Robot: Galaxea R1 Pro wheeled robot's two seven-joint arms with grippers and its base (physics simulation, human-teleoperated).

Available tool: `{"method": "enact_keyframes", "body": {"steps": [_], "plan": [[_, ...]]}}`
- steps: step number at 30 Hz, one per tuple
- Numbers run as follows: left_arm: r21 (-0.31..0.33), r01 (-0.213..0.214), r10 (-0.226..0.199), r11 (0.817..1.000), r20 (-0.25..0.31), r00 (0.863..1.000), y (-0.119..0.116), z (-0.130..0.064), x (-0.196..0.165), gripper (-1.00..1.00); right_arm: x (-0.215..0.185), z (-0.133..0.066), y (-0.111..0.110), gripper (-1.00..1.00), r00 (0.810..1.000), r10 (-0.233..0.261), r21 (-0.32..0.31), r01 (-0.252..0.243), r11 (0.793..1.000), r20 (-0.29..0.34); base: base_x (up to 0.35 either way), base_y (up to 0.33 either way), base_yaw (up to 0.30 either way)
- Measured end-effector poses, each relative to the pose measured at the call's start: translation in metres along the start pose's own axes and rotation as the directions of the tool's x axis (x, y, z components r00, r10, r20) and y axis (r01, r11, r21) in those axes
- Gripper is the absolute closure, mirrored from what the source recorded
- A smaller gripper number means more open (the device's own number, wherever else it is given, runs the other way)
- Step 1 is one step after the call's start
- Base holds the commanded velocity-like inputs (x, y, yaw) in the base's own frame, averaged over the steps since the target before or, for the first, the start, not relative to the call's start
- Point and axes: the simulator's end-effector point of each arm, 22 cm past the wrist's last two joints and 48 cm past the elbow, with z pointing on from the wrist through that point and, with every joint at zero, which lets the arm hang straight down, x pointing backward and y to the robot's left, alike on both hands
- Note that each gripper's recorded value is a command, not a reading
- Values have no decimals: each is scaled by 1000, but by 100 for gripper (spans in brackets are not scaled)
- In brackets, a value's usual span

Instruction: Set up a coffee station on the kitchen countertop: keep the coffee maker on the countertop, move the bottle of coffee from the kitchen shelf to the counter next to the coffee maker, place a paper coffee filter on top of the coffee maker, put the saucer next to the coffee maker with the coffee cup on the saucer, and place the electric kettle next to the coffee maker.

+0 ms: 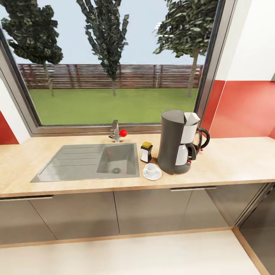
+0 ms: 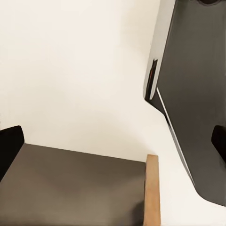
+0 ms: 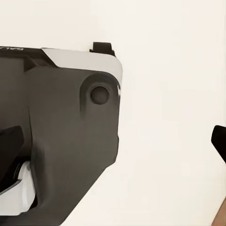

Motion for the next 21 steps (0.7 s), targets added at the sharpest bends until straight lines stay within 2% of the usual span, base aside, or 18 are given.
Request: {"method": "enact_keyframes", "body": {"steps": [19,21], "plan": [[1,9,-9,1000,22,1000,-2,0,-6,-100,-4,0,-2,-100,1000,5,2,-5,1000,15,0,0,0],[4,16,-17,1000,21,1000,-4,0,-6,-100,-15,-1,0,-100,998,15,-2,-15,1000,65,0,0,0]]}}
